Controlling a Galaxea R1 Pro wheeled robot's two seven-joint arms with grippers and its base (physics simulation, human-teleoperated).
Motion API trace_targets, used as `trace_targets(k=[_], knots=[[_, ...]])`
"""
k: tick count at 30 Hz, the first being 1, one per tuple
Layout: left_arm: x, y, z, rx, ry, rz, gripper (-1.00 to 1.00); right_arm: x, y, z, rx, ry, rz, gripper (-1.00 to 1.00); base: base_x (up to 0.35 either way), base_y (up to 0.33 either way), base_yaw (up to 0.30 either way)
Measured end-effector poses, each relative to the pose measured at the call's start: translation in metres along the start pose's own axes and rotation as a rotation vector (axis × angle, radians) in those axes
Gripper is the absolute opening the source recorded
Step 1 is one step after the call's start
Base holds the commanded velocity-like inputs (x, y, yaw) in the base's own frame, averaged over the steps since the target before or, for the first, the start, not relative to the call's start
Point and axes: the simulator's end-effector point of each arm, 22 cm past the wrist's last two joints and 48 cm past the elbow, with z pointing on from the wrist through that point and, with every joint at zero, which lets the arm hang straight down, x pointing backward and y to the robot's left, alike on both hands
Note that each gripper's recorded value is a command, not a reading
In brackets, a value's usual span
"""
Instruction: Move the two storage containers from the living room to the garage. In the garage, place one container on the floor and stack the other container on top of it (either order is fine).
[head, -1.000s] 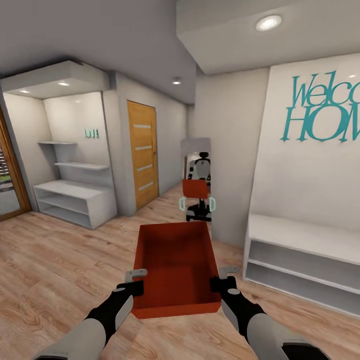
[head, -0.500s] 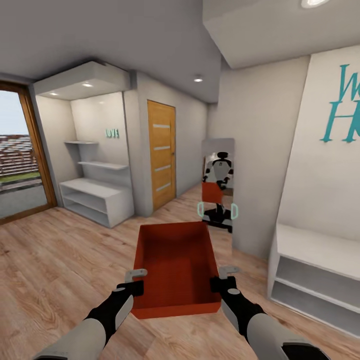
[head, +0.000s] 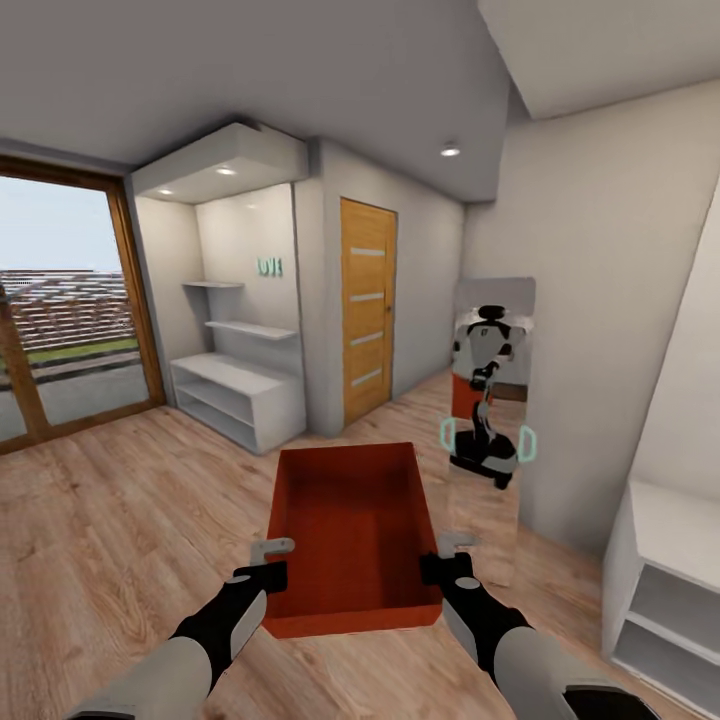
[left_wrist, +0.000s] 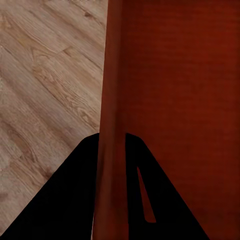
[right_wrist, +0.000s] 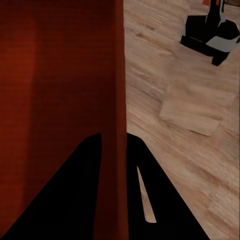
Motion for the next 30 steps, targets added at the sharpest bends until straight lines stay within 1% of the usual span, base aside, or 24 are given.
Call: trace_targets(k=[11,30], knots=[[0.0001,-0.0001,0.0,0.0,0.0,0.0,-1.0,0.0001,0.0,0.0,0.0,0.0,0.0,-1.0,0.321,0.0,0.247],[-0.0004,-0.0002,0.0,0.0,-0.001,-0.001,-1.0,-0.0006,-0.0001,0.0,0.001,-0.001,0.0,-1.0,0.321,0.007,0.01]])
